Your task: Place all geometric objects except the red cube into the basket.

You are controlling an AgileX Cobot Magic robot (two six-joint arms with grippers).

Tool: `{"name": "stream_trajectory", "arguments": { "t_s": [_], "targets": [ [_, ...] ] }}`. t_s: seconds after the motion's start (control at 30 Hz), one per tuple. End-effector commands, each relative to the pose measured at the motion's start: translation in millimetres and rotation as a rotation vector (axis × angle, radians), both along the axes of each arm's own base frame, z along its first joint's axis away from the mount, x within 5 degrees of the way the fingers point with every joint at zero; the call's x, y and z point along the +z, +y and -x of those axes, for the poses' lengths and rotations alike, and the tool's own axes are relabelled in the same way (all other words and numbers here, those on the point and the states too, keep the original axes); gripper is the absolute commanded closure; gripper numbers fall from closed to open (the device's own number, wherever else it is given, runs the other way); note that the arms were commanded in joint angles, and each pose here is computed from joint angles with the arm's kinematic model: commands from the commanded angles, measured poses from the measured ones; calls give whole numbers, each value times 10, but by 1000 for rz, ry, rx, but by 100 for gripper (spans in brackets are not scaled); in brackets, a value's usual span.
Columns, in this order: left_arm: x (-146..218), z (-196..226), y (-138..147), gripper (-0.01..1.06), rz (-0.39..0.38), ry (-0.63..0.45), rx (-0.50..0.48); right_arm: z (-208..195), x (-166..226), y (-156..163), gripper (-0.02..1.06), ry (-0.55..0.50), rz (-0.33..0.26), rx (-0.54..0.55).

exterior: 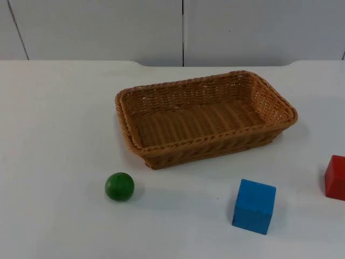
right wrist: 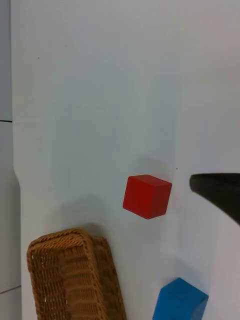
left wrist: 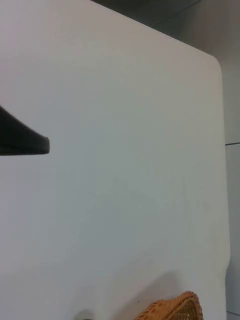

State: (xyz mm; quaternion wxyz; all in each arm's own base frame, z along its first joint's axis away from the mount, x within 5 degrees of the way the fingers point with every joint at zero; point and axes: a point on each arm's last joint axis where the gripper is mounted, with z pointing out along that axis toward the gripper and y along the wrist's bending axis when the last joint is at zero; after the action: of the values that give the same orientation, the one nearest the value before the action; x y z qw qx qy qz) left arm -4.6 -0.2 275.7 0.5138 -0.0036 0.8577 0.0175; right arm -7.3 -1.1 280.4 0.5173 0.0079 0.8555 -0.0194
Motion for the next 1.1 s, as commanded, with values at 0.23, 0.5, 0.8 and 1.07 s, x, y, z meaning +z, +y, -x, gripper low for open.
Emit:
{"name": "stream_trajectory", "arguments": {
  "t_s": [0.23, 0.5, 0.8, 1.07],
  "targets": [
    [-13, 2, -9, 0, 11, 3, -7, 1, 0, 3, -1, -10, -2, 9],
    [-13, 2, -9, 0, 11, 3, -7, 1, 0, 3, -1, -10, -2, 9],
    [-13, 2, -9, 0, 11, 3, -7, 1, 0, 2, -1, -10, 0, 8],
    [-13, 2, -9, 0, 11, 3, -7, 1, 0, -1, -1, -9, 26, 18]
  ]
}}
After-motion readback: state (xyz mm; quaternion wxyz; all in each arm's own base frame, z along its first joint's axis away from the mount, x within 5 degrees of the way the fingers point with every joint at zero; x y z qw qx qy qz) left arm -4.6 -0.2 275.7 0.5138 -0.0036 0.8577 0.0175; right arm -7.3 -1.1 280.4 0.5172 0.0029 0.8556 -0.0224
